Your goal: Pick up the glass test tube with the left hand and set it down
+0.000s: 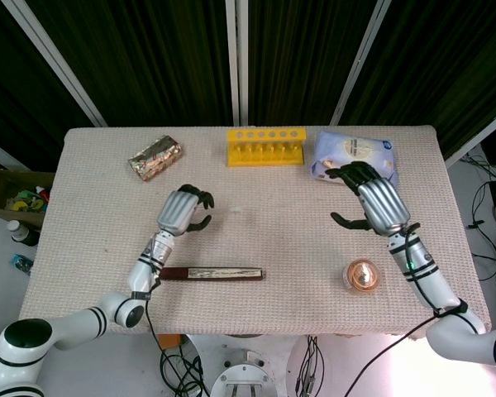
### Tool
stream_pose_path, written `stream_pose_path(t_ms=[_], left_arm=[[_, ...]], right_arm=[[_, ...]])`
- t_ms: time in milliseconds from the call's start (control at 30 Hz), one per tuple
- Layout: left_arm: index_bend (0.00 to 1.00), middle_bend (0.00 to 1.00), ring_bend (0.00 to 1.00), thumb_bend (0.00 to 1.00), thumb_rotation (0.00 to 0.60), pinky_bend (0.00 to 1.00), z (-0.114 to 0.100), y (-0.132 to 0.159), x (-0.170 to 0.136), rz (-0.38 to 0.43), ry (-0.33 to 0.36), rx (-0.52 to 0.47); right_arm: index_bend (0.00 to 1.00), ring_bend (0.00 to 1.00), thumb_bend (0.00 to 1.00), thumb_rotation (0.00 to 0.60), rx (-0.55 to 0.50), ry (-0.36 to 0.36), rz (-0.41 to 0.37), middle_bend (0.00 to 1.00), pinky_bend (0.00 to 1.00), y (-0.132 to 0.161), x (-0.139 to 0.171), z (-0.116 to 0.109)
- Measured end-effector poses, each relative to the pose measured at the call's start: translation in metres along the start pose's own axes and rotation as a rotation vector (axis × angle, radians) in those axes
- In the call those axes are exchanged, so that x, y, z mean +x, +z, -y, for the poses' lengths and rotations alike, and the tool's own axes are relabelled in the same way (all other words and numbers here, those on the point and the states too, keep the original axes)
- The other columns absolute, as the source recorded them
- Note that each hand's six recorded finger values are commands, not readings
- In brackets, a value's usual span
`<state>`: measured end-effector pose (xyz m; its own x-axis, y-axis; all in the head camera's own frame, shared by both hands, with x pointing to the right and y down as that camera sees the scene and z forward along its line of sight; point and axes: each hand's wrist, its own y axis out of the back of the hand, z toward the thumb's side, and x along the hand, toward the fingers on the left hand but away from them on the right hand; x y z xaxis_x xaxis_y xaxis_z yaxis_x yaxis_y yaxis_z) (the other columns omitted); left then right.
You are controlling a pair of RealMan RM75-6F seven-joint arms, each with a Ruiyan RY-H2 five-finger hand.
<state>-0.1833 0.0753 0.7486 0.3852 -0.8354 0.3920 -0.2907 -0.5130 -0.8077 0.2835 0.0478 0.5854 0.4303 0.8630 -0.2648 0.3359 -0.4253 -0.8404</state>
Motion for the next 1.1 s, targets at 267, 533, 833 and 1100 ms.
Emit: stream_pose_path(t_ms=[267, 533, 833, 1100], left_arm=[[0.34, 0.33, 0.2, 0.32, 0.6, 0.21, 0.025, 0.007, 0.016, -0.041, -0.106, 0.111], [0.25, 0.29, 0.18, 0.31, 0.6, 0.21, 0.023, 0.009, 0.017, -0.061, -0.122, 0.138], [0.24, 0.29, 0.18, 0.22, 0.6, 0.19, -0.045, -0.043, -0.017, -0.132, 0.032, 0.165], [0.25, 0.27, 0.17, 0.15, 0.6, 0.18, -0.139, -0.139, -0.112, -0.314, 0.171, 0.284]], right_arm=[[0.22, 0.17, 0.18, 0.6, -0.016, 0.0, 0.028, 0.3, 0.18, -0.015, 0.012, 0.003], [0.22, 0.17, 0.18, 0.6, -0.042, -0.002, 0.061, 0.3, 0.18, -0.028, 0.02, 0.004], [0.1, 0.1, 0.21, 0.6, 0.001, 0.045, 0.198, 0.2, 0.13, -0.068, 0.053, 0.005], [0.0, 0.0, 0.26, 0.6, 0.139, 0.069, 0.369, 0.1, 0.02, -0.107, 0.109, -0.009]])
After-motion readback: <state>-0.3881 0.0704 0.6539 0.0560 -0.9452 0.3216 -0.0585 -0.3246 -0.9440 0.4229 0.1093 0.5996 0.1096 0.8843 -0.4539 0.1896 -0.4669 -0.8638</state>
